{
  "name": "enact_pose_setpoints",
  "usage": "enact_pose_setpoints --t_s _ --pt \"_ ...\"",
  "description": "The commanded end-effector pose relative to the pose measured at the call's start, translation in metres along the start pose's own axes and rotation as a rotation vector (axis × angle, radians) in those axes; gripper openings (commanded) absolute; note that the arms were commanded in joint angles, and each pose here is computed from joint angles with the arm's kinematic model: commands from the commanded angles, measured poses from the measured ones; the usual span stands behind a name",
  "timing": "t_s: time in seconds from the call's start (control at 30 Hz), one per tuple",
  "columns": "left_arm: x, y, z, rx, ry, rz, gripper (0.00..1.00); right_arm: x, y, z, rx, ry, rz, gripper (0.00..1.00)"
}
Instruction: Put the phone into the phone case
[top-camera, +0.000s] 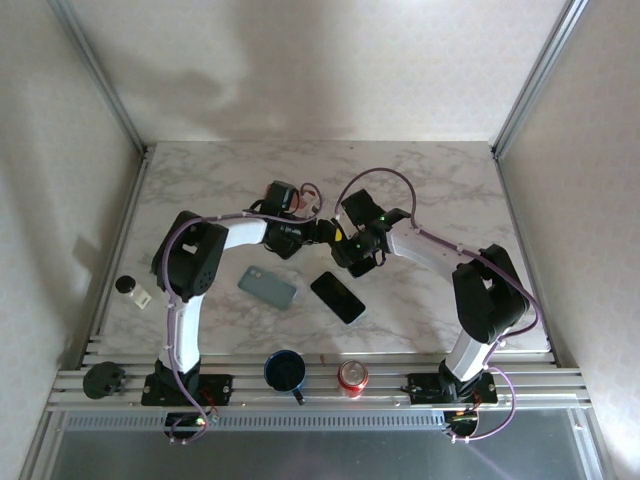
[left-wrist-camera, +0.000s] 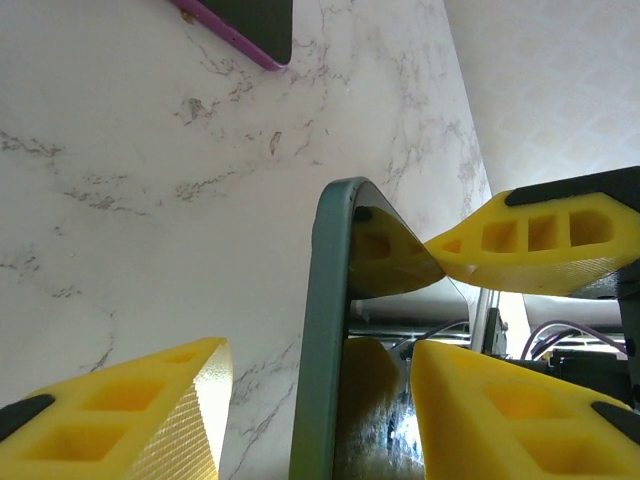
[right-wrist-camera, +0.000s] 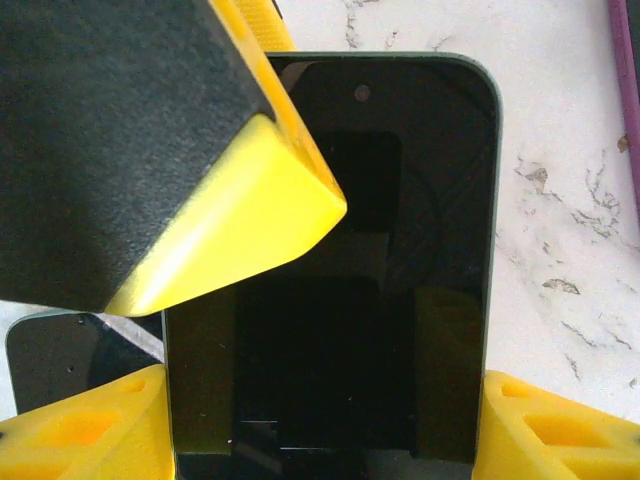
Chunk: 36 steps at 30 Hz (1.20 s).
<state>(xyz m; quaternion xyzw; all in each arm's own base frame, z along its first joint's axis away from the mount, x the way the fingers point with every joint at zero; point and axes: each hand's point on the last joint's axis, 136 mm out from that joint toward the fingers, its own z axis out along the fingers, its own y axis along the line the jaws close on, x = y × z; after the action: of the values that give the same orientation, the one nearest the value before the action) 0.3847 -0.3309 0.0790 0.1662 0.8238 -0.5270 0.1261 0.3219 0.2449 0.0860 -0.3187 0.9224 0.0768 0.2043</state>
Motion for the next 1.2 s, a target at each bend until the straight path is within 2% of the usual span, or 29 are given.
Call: enact_pose_setpoints --t_s 0.0,0.73,0.8,0.9,1.0,1.17 --pt "0.0 -0.009 0.006 0.038 0.025 0.026 0.48 -0.022 0.003 -0.02 0.004 -0.074 -0.025 0.58" --pt "-0.001 -0.019 0.016 0.067 0.034 0.038 0.37 -0.023 0.005 -0.026 -0.007 -0.088 -0.026 0.56" --pt "-0.001 -0.02 0.016 0.069 0.035 0.04 0.34 -0.024 0.006 -0.028 -0.008 -0.09 -0.027 0.56" --pt "0.001 -0.024 0.016 0.088 0.043 0.047 0.21 -0.023 0.006 -0.029 -0.008 -0.092 -0.026 0.56" --pt "0.001 -0.027 0.016 0.092 0.043 0.056 0.0 -0.022 0.006 -0.031 -0.008 -0.091 -0.025 0.56" --pt "-0.004 -0.046 0.005 0.126 -0.007 0.1 0.0 -0.021 0.004 -0.035 0.003 -0.099 -0.021 0.56"
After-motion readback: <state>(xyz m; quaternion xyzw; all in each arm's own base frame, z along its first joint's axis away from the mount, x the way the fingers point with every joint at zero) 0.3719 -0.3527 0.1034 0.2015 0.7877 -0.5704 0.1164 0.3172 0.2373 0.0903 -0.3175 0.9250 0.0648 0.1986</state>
